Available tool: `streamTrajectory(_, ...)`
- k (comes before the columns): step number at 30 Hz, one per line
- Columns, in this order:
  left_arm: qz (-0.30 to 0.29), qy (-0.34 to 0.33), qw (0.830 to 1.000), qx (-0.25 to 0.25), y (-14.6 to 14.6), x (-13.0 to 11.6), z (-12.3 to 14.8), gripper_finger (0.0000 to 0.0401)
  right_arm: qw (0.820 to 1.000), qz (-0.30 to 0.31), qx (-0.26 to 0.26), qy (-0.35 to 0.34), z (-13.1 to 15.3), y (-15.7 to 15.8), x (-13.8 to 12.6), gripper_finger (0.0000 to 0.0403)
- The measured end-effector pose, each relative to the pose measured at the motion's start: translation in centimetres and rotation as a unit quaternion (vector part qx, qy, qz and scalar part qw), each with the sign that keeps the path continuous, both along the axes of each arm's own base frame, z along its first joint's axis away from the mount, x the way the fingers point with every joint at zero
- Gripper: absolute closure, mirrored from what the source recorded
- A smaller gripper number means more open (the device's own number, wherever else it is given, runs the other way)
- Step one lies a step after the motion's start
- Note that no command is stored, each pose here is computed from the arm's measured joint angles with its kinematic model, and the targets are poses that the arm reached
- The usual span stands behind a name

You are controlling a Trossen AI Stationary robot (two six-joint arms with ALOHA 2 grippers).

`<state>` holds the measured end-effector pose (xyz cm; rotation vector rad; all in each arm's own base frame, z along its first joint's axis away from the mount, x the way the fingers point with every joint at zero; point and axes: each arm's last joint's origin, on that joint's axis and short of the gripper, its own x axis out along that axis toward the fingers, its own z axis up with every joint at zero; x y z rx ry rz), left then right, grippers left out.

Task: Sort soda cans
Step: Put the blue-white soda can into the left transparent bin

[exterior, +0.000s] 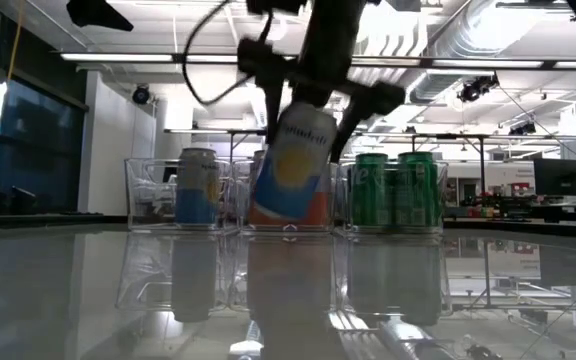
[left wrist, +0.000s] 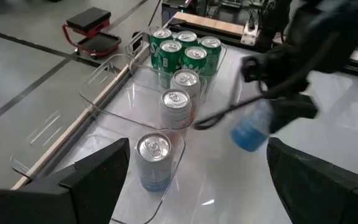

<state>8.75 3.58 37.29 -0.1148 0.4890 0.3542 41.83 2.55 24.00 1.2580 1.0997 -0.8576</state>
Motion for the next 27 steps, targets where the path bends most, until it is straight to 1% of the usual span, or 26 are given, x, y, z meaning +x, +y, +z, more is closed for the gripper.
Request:
streamTrajectory(4,-0.005,0.007,1.000,0.003,0.1,0.3,-0.1,0.0046,1.000,0.003,0.006,0.015,-1.7,-2.0,0.7,0.0089)
streamTrajectory(10,-0.007,0.001,1.000,0.010,0.1,0.4,0.1,0.0046,1.000,0.000,0.002,0.017,-2.1,-3.1,0.9,0.0089)
streamTrajectory(14,-0.021,-0.007,1.000,0.013,0.1,0.4,0.2,0.0046,1.000,0.000,-0.001,0.020,-2.1,-3.2,0.8,0.0089)
streamTrajectory(23,-0.023,-0.017,0.999,0.016,0.1,0.5,0.4,0.0046,1.000,-0.003,-0.016,0.019,-2.2,-2.9,0.9,0.0089)
streamTrajectory(27,-0.015,-0.021,1.000,0.002,0.1,0.5,0.4,0.0046,1.000,-0.015,-0.019,0.018,-2.2,-2.8,0.9,0.0089)
